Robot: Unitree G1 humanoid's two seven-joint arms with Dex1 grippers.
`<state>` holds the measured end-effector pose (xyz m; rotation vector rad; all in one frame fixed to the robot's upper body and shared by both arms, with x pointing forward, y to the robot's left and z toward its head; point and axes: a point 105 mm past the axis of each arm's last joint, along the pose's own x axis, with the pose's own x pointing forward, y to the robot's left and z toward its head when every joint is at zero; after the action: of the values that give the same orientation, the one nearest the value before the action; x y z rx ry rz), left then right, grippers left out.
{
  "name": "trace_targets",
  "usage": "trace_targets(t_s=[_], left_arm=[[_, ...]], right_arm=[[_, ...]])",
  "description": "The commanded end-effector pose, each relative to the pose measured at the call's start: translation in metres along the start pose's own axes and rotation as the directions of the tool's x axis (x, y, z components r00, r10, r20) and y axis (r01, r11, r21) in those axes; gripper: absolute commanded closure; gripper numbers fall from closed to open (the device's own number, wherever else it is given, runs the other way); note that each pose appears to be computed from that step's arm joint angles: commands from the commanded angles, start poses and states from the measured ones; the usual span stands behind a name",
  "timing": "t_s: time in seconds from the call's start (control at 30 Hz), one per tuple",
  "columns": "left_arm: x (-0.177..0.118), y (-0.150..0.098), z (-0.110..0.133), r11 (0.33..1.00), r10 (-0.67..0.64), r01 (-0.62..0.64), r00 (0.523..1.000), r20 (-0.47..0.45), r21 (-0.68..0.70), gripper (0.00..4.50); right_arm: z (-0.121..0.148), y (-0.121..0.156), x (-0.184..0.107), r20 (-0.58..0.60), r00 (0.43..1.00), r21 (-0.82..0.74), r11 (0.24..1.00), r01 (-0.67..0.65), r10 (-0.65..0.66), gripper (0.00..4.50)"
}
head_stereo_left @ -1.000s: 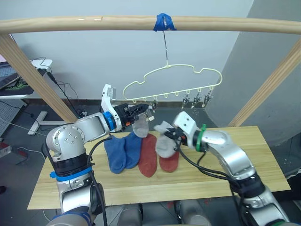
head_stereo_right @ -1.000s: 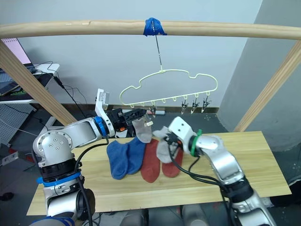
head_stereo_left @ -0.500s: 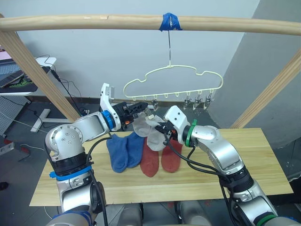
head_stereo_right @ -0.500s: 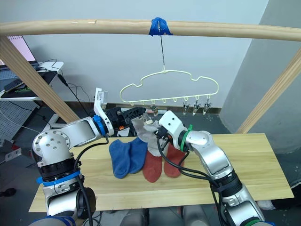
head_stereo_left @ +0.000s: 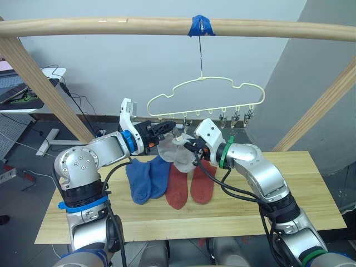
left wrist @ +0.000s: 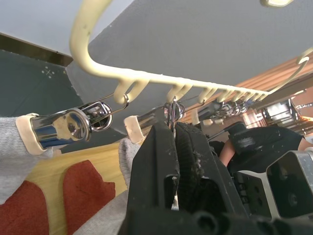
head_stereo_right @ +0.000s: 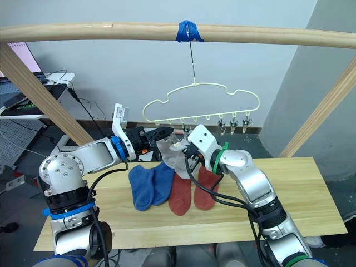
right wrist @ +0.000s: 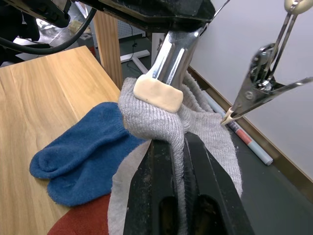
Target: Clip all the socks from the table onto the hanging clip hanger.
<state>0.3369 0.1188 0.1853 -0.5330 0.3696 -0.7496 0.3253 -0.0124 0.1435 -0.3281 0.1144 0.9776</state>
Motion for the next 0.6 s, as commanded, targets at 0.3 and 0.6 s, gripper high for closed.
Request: trace_targets(t_s=[0.3,0.6], left_arm=[[-0.0033,-0.0206,0.0060,0.991,-0.104,0.101,0.994,0.024,0.089,3.34],[-0.0026,-0.0174,0.0063,0.993,-0.084,0.081,0.996,0.029,0.086,0.71]], right_arm=[[0.0209,-0.0014,0.0005,0.073,0.997,-0.039,0.999,0.011,-0.008,4.50],[0.0206,-0.0043,0.0001,0.075,0.997,-0.042,0.999,0.019,-0.016,4.50]])
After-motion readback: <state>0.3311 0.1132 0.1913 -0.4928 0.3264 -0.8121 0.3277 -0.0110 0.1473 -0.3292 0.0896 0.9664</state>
